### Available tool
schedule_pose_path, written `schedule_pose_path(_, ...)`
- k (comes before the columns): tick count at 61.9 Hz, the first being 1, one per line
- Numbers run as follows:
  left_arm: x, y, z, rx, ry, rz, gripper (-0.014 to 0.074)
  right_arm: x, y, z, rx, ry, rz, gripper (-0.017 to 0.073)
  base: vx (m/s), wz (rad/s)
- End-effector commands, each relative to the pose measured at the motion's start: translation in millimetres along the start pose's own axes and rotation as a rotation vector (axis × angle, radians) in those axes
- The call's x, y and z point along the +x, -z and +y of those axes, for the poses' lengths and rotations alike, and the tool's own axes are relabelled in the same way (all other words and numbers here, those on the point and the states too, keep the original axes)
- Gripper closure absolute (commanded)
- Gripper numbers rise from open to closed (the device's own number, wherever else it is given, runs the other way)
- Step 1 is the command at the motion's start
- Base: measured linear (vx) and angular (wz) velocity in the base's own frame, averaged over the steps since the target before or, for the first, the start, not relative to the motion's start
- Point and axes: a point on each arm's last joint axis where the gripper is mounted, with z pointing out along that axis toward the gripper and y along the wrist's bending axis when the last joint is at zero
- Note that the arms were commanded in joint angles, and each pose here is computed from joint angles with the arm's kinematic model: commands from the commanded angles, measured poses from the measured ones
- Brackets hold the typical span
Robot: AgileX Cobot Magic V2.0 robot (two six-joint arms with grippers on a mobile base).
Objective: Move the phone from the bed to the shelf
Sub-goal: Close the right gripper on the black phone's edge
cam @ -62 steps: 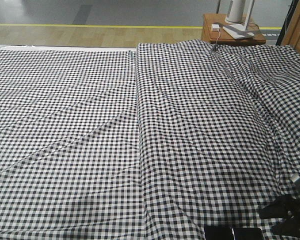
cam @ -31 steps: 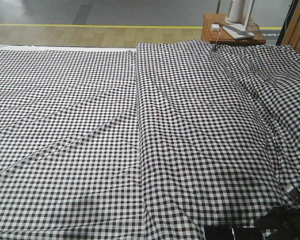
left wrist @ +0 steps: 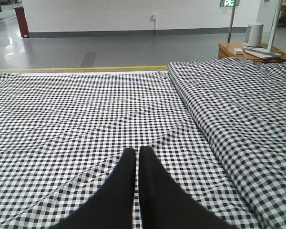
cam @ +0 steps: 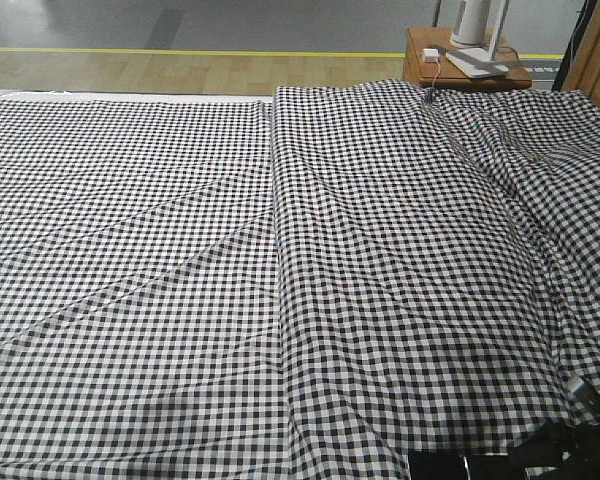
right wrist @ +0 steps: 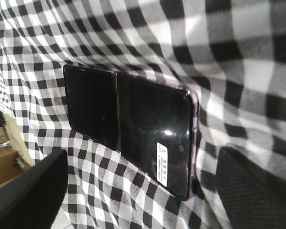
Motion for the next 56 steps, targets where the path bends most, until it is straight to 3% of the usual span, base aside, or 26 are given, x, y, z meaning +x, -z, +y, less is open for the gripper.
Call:
schedule_pose_path(1,-6.2,0.5,0.6,-0.004,0.013,-0.077,0.0593,-3.8,9.1,9.3,-0.061,0.021,-0.013,-0.0032,0.00,0.00)
schedule_pose_path(33,-6.2,0.5,0.6,-0.004,0.013,-0.077,0.0593,1.6,-27.7,5.6,-0.276,-0.103,-0.077,-0.0032,0.00,0.00)
schedule_pose_path(56,-6.2,0.5,0.6,-0.004,0.013,-0.077,0.0593,-2.9,-60.2,25.9,-0.245,-0.007,0.027,0.0013,0.00,0.00)
